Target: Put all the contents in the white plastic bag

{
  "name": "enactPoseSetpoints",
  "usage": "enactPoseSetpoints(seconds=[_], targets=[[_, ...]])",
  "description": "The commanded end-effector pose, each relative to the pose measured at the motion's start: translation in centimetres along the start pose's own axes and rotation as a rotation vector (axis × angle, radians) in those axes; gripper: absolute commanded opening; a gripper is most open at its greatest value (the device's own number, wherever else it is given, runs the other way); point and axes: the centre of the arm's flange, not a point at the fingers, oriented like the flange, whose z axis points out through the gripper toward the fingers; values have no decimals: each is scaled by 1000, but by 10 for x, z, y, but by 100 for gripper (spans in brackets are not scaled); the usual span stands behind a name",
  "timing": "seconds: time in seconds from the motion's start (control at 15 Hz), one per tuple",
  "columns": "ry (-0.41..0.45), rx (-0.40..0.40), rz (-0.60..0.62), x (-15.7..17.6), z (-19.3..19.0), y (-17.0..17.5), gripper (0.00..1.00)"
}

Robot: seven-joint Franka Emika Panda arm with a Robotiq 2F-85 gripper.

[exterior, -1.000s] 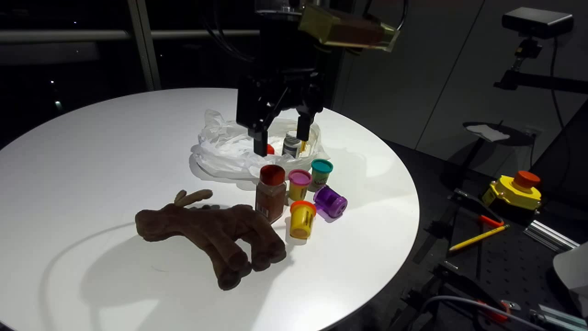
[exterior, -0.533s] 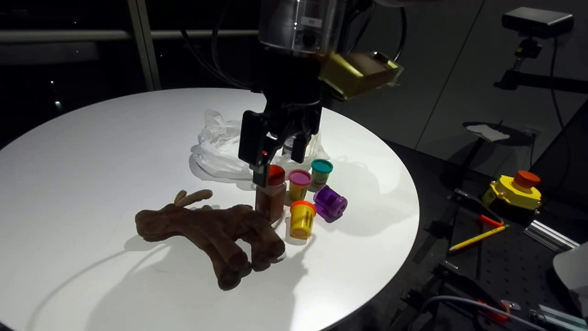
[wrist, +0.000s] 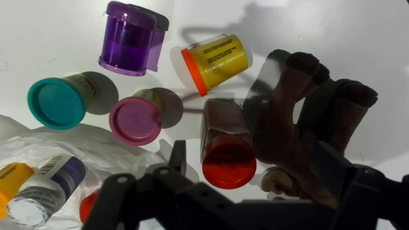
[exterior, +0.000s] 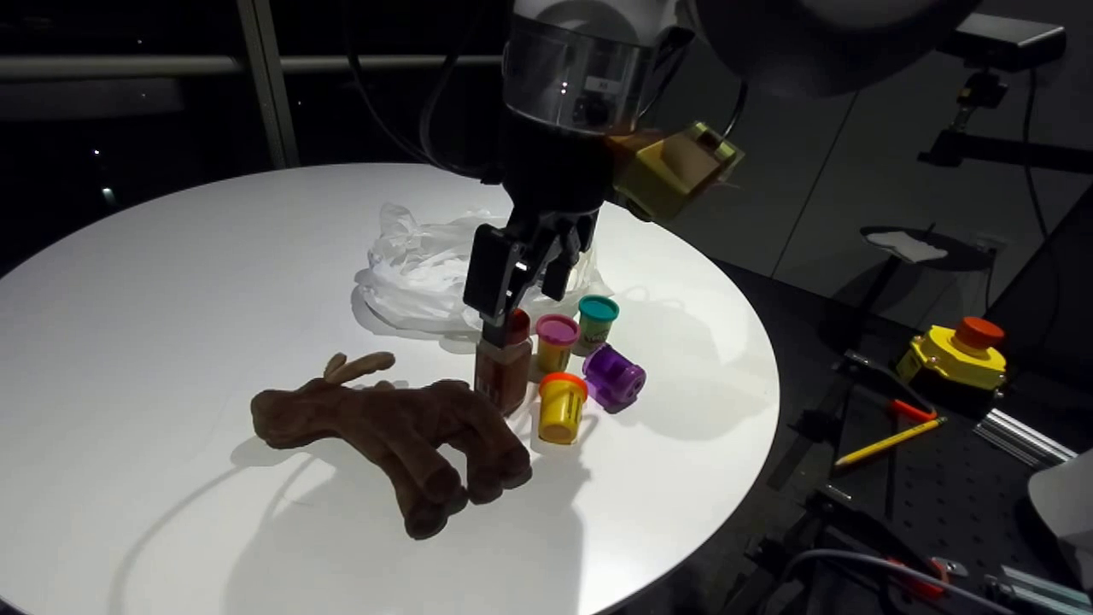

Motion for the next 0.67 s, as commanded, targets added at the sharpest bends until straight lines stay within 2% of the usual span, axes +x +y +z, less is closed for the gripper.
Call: enactPoseSetpoints(seconds=[0.0,0.27,0.6], targets=[[12,7,3,3,12,-1,100],[1,-6,18,7,26,4,100],[26,2,53,20,31,12,100]])
